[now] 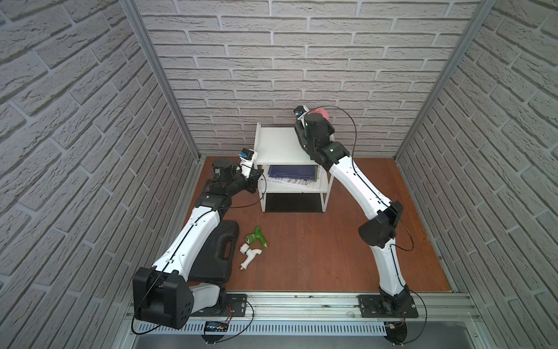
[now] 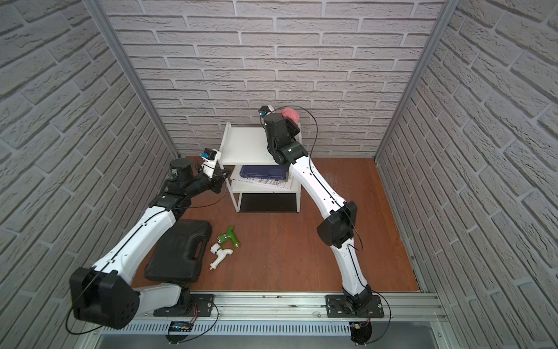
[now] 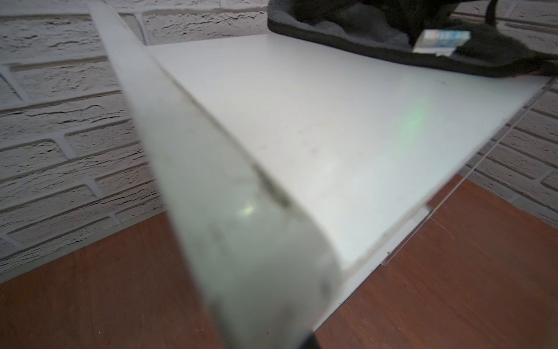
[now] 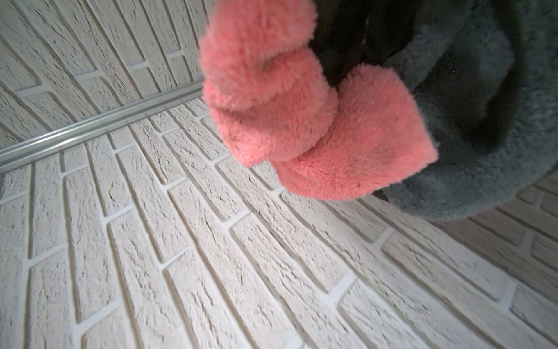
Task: Wipe the bookshelf clean with a cloth
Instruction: Wipe the dust from the shelf, then adjust the cleaning item.
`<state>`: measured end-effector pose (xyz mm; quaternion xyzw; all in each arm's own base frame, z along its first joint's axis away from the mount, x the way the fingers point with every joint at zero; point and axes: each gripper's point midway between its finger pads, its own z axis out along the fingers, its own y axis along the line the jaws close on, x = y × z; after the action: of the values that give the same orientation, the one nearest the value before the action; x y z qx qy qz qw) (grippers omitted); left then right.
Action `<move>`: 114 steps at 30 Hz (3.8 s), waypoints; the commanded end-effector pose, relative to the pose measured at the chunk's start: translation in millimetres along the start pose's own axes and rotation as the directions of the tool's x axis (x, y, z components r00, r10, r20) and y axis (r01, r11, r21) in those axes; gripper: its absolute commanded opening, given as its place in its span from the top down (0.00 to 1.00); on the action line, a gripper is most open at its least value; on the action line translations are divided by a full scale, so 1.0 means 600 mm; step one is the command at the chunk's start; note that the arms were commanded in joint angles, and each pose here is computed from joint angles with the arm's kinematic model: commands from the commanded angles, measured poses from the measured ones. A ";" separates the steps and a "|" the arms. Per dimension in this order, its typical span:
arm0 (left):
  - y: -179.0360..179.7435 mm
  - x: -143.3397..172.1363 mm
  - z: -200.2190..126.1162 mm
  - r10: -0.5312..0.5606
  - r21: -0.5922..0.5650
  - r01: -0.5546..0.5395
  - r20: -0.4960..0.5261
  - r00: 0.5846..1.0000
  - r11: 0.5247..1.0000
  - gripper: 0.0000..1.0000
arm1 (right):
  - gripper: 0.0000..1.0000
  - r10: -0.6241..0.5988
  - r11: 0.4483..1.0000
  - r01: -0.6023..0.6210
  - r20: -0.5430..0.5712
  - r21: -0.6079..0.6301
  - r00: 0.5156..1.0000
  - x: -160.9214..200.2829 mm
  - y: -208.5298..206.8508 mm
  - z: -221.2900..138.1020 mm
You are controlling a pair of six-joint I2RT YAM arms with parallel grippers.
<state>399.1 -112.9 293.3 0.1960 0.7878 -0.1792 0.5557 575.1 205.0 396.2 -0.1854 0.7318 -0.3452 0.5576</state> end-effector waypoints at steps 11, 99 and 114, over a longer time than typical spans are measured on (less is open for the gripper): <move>0.026 0.012 0.004 -0.054 -0.088 0.052 -0.027 0.998 0.995 1.00 | 0.97 -0.258 0.843 0.390 0.358 -0.370 0.897 -0.071 0.331 -0.123; -0.342 -0.028 0.017 0.216 0.379 -0.239 0.104 0.971 0.894 0.08 | 0.98 0.597 -0.279 -0.636 -0.649 -0.719 0.471 0.123 0.071 -0.418; -0.333 -0.017 0.064 0.112 0.306 -0.126 0.062 0.992 0.944 0.99 | 0.94 0.655 -0.211 -0.676 -0.615 -0.706 0.439 0.146 0.075 -0.393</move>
<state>322.9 -309.4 278.5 0.3523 0.7420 -0.2795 0.4972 331.2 254.1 315.9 -0.0366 0.7807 0.4973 0.3766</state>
